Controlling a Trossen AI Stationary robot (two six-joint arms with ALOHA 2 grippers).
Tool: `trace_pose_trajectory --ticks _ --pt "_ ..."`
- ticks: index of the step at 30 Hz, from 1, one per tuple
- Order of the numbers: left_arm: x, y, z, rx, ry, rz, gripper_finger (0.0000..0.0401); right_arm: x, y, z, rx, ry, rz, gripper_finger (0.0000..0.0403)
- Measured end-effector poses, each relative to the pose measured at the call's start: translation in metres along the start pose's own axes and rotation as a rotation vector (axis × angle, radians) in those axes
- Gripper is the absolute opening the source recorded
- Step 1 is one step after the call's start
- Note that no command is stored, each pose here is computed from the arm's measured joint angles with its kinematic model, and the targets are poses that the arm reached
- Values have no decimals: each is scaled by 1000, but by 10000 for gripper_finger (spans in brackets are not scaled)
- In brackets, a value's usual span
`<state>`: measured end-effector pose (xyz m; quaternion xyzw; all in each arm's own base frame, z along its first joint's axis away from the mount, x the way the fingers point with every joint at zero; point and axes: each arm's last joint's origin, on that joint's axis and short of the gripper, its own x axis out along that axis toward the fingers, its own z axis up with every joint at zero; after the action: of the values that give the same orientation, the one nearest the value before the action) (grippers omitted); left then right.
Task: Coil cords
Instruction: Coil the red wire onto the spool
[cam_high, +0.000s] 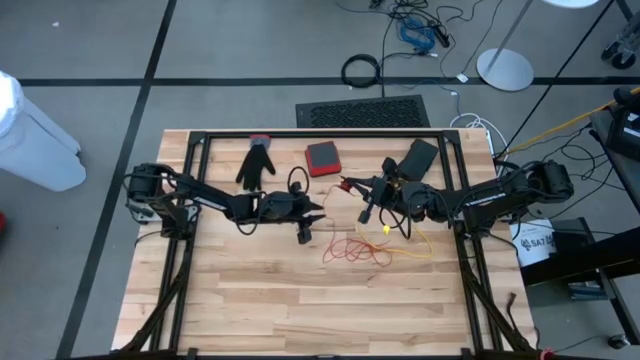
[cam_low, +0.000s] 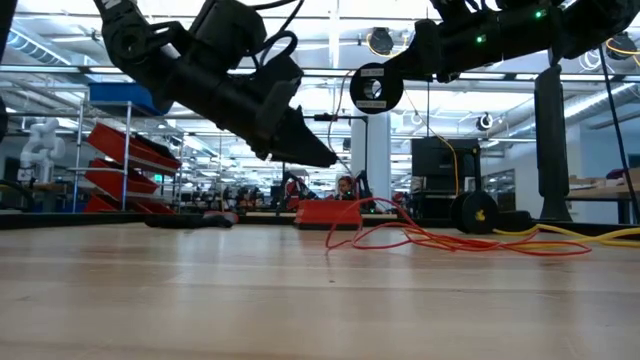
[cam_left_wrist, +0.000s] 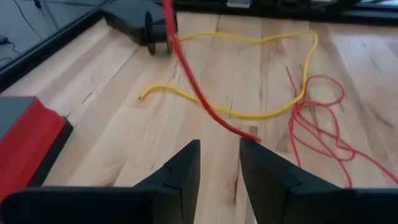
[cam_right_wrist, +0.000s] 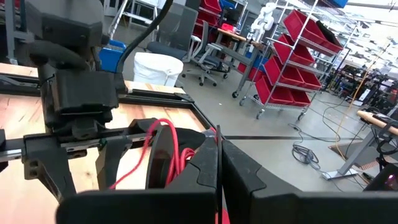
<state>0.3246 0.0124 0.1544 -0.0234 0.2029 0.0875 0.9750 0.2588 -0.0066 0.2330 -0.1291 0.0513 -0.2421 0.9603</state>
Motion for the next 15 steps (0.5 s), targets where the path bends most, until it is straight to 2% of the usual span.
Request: trace_pose_trajectory --ticks 7,15 --pt "1 -1 -1 -2 -4 -13 121 0 0 0 0 -1 -1 0" --pt "16 -2 -22 -40 58 -51 121 0 0 0 0 0 0 0"
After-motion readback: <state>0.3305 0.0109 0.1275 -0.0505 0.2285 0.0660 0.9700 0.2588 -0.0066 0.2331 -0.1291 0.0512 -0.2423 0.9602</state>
